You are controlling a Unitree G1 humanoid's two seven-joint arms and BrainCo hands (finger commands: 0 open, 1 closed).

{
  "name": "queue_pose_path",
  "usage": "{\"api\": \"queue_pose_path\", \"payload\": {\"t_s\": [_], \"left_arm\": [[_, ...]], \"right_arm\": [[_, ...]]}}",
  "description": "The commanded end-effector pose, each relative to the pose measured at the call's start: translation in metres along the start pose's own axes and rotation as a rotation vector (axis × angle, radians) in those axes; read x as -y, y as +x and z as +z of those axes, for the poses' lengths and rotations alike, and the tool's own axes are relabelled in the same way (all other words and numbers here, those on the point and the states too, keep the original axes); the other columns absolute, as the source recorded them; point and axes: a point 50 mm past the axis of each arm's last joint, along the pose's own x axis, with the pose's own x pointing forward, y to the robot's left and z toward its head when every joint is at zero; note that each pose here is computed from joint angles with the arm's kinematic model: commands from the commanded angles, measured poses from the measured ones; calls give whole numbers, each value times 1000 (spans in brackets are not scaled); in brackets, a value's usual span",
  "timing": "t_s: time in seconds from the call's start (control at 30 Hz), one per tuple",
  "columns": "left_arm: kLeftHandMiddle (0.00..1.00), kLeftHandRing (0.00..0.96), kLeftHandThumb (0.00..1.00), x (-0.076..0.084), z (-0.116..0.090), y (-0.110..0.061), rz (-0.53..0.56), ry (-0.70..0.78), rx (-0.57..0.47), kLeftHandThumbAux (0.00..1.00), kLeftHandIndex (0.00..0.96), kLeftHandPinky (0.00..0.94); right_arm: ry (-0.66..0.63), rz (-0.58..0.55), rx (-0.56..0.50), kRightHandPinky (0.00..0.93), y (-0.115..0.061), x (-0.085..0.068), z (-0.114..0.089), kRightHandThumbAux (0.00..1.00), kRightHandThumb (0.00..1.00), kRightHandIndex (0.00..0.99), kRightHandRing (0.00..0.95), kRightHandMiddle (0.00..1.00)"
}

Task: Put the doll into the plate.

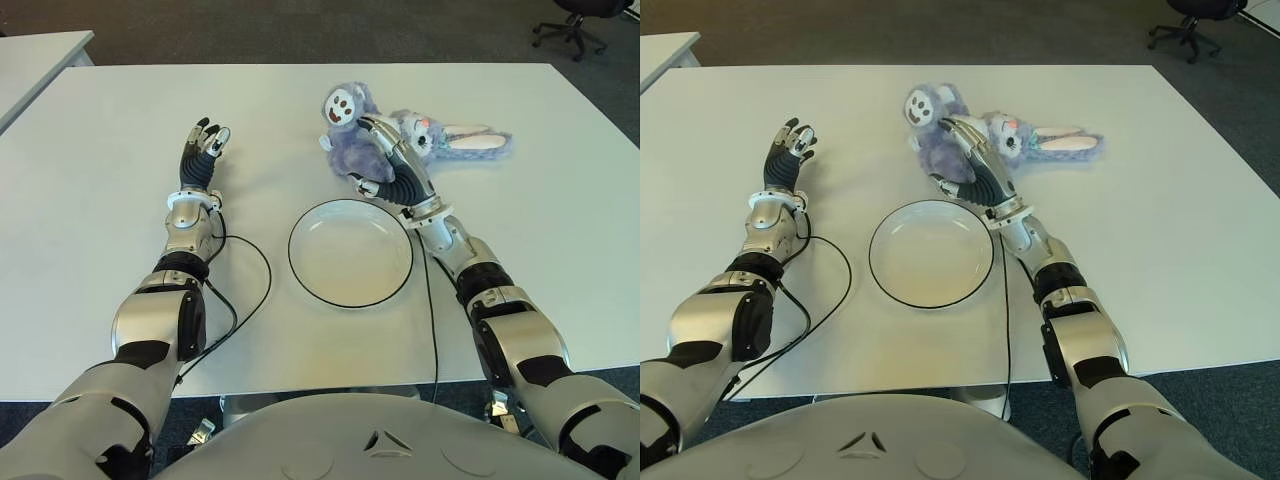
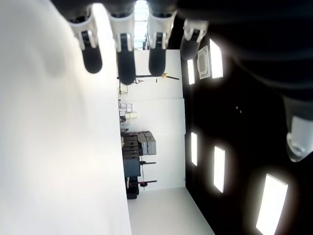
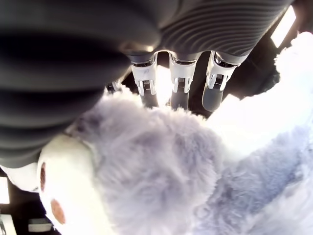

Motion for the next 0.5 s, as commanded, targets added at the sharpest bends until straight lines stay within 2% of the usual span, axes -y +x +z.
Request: {"api": "queue_pose_path", "payload": {"t_s": [0.03, 0.27, 0.5], "left_arm": [[137, 157, 0, -2, -50, -30, -8, -16, -218, 445, 0, 112], [139, 152, 0, -1, -49, -29, -4, -19, -215, 450, 0, 90], [146, 160, 0, 0, -49, -29, -1, -24, -217, 458, 0, 151]], "right_arm": [[355, 146, -465, 37, -135, -105, 14, 469, 359, 28, 86, 109], [370, 123, -463, 10, -136, -91, 5, 470, 292, 34, 77, 110], [395, 111, -494, 5, -139, -84, 0, 495, 276, 42, 60, 102]]}}
